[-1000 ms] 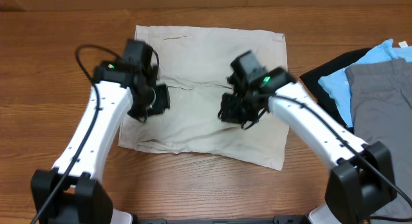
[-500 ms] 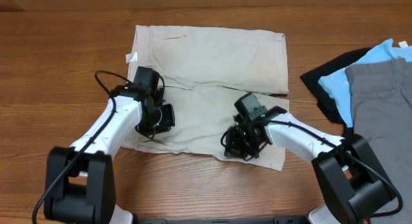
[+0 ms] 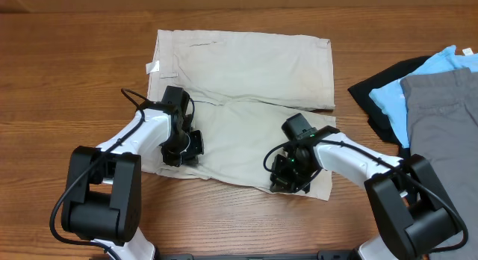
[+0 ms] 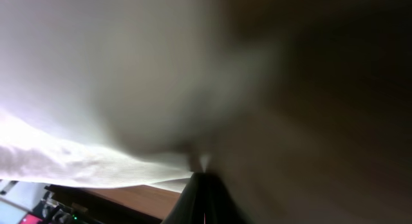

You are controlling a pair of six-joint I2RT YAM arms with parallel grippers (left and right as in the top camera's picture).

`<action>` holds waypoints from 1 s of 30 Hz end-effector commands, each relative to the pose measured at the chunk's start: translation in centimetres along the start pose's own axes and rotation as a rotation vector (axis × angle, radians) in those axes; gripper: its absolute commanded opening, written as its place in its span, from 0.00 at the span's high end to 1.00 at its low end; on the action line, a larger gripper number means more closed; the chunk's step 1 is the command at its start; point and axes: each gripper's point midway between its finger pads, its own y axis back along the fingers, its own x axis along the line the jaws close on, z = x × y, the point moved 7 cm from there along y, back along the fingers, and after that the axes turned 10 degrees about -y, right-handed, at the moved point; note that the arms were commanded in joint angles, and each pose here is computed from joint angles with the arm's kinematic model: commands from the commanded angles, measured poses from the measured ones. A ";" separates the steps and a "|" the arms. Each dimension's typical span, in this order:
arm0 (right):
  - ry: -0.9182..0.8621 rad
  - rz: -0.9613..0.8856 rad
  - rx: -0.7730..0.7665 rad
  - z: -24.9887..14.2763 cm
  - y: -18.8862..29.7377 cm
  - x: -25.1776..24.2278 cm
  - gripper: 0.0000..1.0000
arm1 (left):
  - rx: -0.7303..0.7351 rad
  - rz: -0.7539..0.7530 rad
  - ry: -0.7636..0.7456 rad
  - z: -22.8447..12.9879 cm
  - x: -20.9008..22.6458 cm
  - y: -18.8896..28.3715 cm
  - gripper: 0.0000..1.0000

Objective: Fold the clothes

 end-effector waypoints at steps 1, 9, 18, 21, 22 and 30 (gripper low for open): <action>-0.045 -0.117 -0.078 1.4 0.3 -2.8 0.96 | 0.043 0.157 0.011 -0.4 2.3 -1.8 0.96; -0.025 -0.125 -0.081 2.1 2.5 -3.8 0.96 | 0.022 0.145 0.008 0.4 1.8 -0.8 0.96; -0.165 -0.183 -0.246 3.1 8.4 -7.1 0.96 | -0.132 0.117 -0.038 2.2 0.0 5.4 0.96; -0.163 -0.157 -0.257 2.7 9.7 -7.6 0.96 | -0.200 0.098 -0.050 2.1 -0.9 8.7 0.96; -0.167 -0.154 -0.260 2.1 10.4 -7.7 0.96 | -0.229 0.093 -0.055 1.8 -1.2 10.4 0.96; -0.193 -0.146 -0.262 -1.0 12.2 -8.5 0.27 | -0.315 0.080 -0.017 -1.3 -1.8 15.5 0.93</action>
